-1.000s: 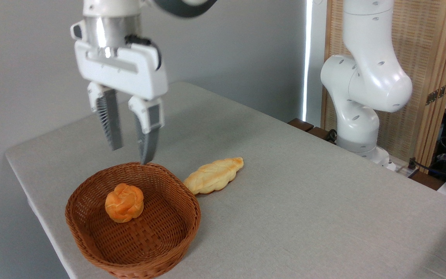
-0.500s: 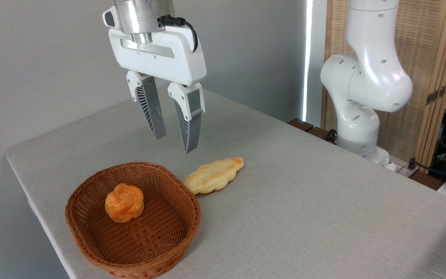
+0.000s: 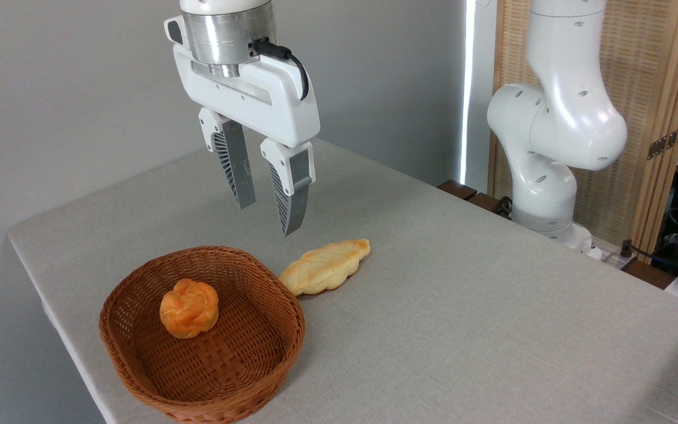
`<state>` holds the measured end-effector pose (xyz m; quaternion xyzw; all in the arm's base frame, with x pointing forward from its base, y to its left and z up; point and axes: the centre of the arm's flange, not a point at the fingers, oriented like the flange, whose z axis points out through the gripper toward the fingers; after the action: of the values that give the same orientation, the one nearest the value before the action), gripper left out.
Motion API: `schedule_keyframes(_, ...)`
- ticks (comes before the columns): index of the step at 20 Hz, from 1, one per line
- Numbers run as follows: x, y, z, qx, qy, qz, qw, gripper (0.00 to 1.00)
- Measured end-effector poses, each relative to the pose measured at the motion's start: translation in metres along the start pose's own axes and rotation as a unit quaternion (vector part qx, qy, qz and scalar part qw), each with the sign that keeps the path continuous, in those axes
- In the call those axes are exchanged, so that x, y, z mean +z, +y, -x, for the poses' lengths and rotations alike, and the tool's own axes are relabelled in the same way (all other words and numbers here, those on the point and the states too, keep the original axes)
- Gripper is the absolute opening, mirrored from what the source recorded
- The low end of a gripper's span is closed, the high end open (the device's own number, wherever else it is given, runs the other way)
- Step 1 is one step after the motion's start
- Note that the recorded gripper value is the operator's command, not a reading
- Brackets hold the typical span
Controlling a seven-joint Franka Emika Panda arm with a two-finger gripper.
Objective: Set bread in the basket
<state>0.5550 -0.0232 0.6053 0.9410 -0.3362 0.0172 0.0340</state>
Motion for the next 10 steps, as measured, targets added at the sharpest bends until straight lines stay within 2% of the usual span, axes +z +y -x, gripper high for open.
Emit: schedule_keyframes(10, 0.0059, 0.0103, -0.0082, -0.009, -0.005, 0.003, 0.9999, 1.0)
